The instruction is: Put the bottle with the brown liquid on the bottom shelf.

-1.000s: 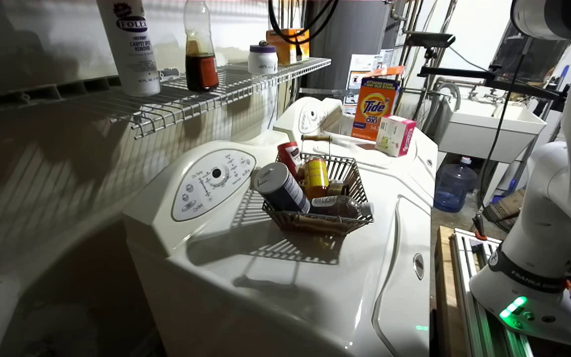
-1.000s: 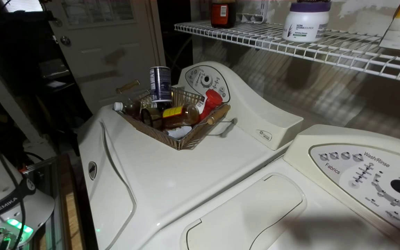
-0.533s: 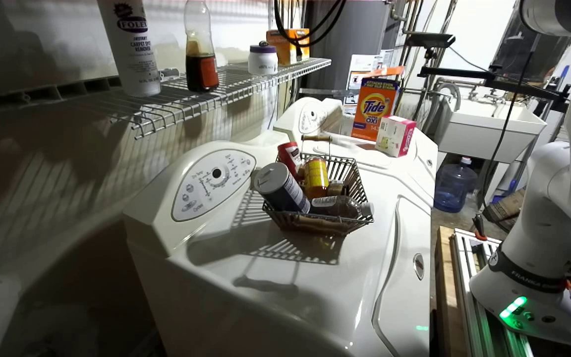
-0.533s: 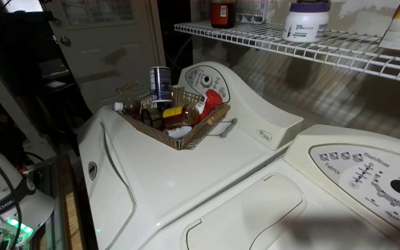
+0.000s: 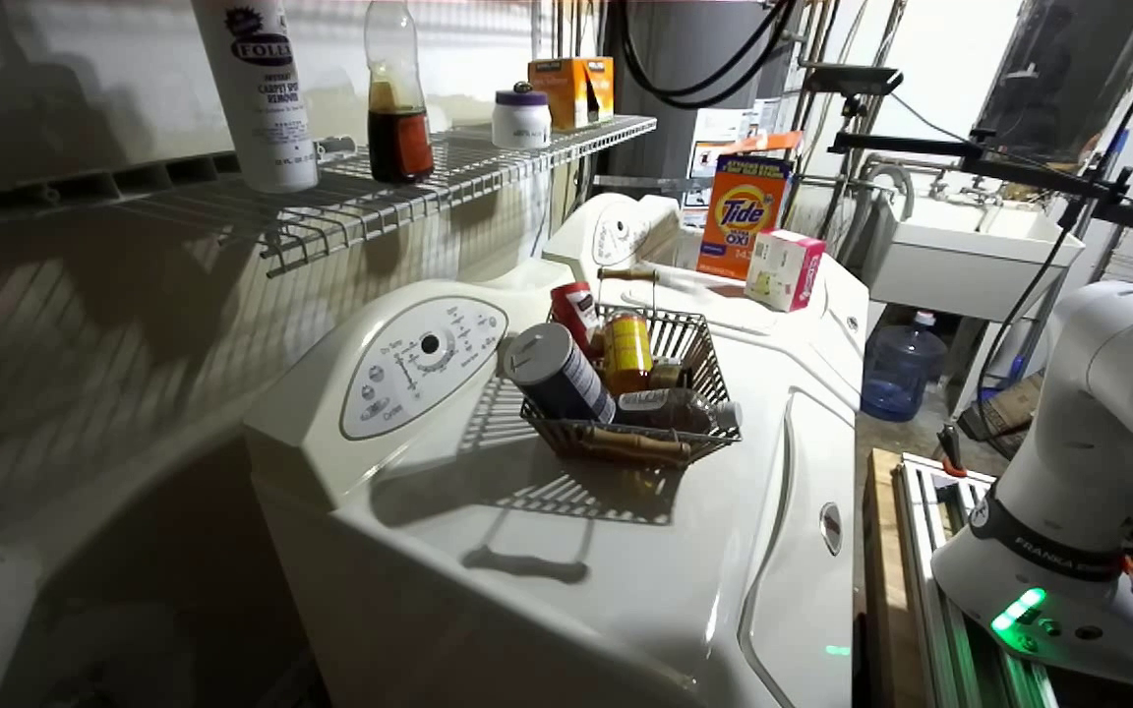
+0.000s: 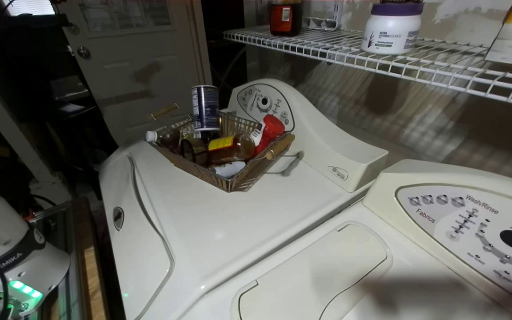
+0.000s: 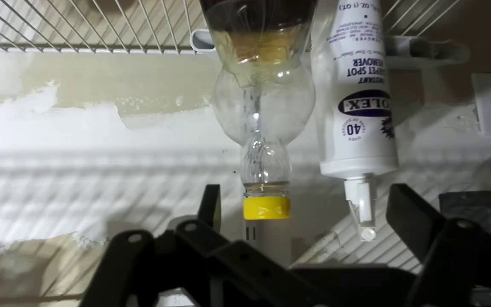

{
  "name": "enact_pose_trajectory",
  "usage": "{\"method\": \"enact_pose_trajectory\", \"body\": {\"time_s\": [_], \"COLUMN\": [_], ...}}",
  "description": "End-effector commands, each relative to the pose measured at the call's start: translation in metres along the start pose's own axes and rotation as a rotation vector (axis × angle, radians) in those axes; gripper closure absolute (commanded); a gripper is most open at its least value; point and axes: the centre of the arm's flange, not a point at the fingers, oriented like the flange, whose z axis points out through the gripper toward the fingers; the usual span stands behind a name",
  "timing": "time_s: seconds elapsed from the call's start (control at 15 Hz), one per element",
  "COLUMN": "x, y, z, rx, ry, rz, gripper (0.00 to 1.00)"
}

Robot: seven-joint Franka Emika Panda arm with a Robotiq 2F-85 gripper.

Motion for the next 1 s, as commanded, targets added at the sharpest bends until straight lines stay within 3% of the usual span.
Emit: {"method": "enact_pose_trajectory", "body": {"time_s": [0.0, 0.67, 0.73, 0.93], "x": [-0.051, -0.117, -0.096, -0.107], "y": [0.003, 0.016, 0.008, 0.010], "z": [-0.053, -0.114, -0.094, -0.105], "rx": [0.020, 0.095, 0.063, 0.073], "ry": [0.003, 0.009, -0.006, -0.007], "rz": [-0.037, -0.066, -0.057, -0.063], "gripper": [0.00, 0.00, 0.00, 0.00]}}
